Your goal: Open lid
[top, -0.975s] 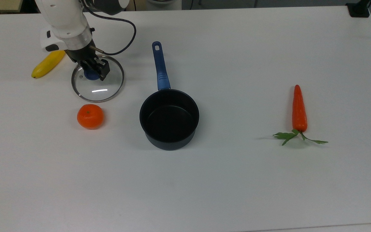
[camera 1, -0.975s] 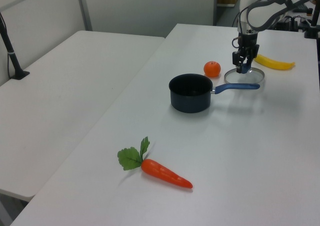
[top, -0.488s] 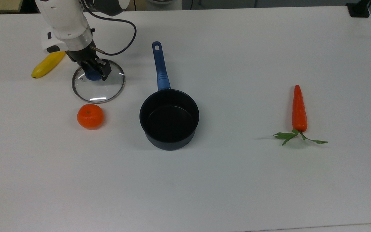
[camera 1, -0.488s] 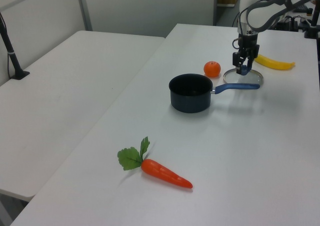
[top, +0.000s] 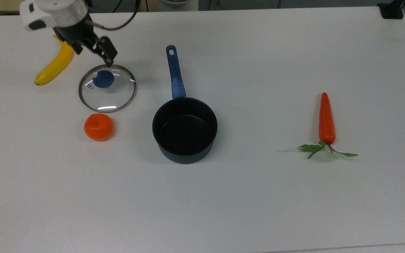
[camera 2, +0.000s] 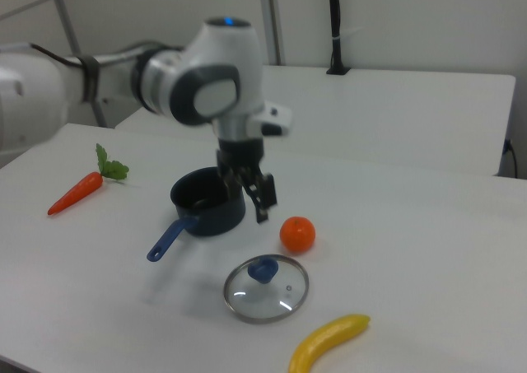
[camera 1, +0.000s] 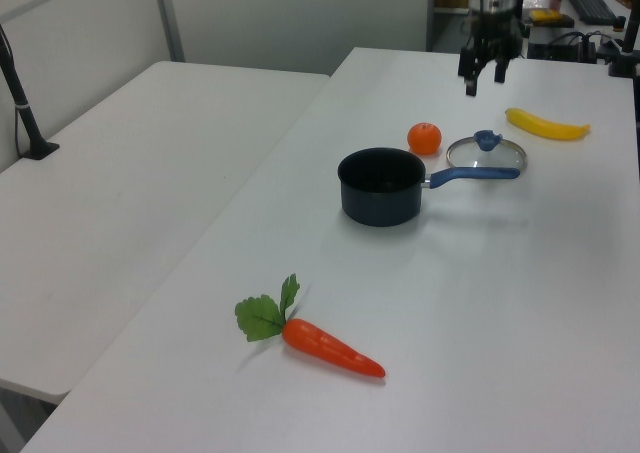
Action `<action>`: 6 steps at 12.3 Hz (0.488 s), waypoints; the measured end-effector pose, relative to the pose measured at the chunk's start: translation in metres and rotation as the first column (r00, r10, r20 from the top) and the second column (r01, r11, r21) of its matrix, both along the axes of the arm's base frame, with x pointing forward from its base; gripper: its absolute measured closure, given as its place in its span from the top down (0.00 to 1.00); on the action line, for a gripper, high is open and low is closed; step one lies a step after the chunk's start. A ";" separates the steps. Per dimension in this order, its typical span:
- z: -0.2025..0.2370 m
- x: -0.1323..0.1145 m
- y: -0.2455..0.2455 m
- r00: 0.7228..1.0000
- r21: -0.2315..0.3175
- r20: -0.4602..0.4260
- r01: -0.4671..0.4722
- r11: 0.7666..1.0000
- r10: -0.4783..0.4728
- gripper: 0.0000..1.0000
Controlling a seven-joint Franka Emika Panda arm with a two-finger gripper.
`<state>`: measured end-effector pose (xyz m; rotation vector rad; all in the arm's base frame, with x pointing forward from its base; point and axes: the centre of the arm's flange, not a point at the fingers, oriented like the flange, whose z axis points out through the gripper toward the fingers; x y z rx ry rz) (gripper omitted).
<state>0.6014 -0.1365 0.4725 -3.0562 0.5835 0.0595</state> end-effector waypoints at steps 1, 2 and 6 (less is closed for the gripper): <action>0.029 -0.005 0.017 0.999 0.006 -0.010 -0.031 1.000 0.031 1.00; 0.047 -0.011 0.032 0.998 0.009 -0.017 -0.055 0.998 0.055 1.00; 0.067 -0.027 0.064 0.992 0.023 -0.064 -0.106 0.994 0.107 1.00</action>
